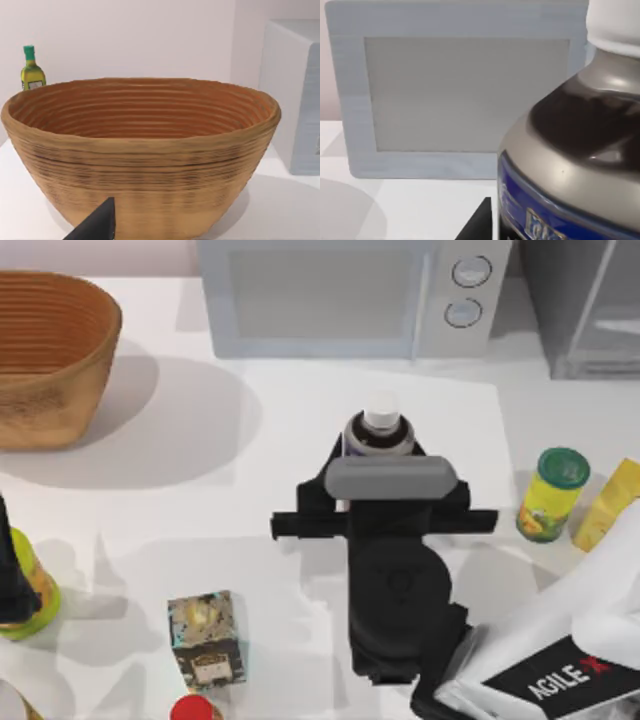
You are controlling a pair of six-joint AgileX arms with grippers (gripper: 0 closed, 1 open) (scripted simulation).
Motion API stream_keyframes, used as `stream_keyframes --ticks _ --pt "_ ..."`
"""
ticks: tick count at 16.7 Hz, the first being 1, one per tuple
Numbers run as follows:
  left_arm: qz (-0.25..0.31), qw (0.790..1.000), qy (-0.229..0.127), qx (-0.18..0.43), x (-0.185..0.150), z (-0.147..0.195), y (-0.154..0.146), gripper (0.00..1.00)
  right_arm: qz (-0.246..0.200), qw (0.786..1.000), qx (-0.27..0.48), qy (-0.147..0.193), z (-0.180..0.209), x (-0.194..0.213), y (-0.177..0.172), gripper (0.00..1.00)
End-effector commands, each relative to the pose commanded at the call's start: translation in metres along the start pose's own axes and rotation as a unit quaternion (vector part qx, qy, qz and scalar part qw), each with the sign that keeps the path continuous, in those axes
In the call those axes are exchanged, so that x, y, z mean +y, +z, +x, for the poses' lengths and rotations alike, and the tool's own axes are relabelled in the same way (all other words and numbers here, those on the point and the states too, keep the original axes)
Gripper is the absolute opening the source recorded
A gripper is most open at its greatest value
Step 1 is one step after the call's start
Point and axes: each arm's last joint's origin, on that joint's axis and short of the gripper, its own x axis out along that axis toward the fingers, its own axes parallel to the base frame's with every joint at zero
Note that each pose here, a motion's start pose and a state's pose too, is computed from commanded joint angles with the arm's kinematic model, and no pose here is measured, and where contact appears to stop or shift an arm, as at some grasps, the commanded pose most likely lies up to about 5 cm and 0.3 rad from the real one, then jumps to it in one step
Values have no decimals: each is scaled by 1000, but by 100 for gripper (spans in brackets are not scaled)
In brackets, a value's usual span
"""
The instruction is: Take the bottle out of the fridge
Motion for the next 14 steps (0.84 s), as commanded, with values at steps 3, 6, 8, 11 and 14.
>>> stream_keyframes --ticks 3,6,8,11,14 --pt "0 1000 0 0 0 0 0 100 0 1000 0 0 0 0 0 60" --pt "0 1000 0 0 0 0 0 100 0 1000 0 0 0 0 0 83" --pt "0 1000 0 0 0 0 0 100 0 1000 0 0 0 0 0 98" --pt "0 1000 0 0 0 0 0 100 0 1000 0 0 0 0 0 100" --pt "0 1000 0 0 0 0 0 100 0 1000 0 0 0 0 0 100"
